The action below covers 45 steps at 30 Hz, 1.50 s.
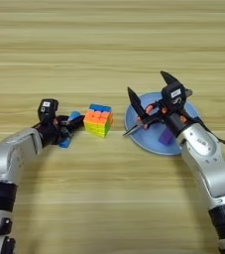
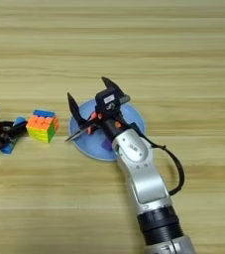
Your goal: Move the objects on the table
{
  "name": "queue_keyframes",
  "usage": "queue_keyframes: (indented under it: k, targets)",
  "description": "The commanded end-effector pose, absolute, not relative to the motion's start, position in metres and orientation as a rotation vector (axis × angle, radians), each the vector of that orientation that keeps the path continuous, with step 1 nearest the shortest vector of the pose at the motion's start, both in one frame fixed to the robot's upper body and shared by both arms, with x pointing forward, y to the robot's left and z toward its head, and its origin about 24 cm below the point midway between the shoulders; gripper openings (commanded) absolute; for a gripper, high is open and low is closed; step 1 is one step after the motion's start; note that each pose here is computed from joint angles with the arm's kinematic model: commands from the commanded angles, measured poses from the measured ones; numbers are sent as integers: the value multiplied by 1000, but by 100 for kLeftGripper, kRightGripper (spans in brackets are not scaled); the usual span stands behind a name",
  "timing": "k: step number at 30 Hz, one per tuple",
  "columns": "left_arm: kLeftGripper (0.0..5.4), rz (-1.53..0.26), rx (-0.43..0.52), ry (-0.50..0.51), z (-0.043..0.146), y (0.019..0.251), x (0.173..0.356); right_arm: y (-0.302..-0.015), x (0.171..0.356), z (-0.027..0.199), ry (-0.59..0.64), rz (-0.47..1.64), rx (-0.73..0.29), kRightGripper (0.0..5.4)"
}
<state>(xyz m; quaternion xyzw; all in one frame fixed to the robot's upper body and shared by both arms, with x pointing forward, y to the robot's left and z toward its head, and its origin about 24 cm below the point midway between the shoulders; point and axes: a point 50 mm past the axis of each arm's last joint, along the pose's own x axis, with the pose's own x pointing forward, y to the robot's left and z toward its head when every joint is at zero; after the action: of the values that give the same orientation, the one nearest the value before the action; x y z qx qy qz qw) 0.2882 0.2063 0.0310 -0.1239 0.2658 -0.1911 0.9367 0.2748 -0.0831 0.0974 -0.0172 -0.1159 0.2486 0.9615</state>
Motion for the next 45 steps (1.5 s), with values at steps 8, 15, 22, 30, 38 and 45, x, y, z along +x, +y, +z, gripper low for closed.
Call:
queue_keyframes:
  k: [8, 15, 22, 30, 38, 45]
  targets:
    - [470, -359, -247, 584, 24, 210, 282, -83, 276, 98, -226, 504, -38, 540]
    - [518, -353, -255, 572, 26, 211, 282, -83, 275, 97, -227, 508, -39, 540]
    - [539, -342, -261, 567, 26, 212, 283, -83, 275, 97, -227, 509, -40, 540]
    - [539, -313, -268, 526, 37, 222, 288, -83, 276, 97, -227, 511, -41, 540]
    - [539, -292, -182, 436, 53, 224, 289, -83, 276, 97, -226, 513, -42, 540]
    - [539, -322, -134, 346, 71, 217, 287, -81, 276, 97, -226, 514, -41, 540]
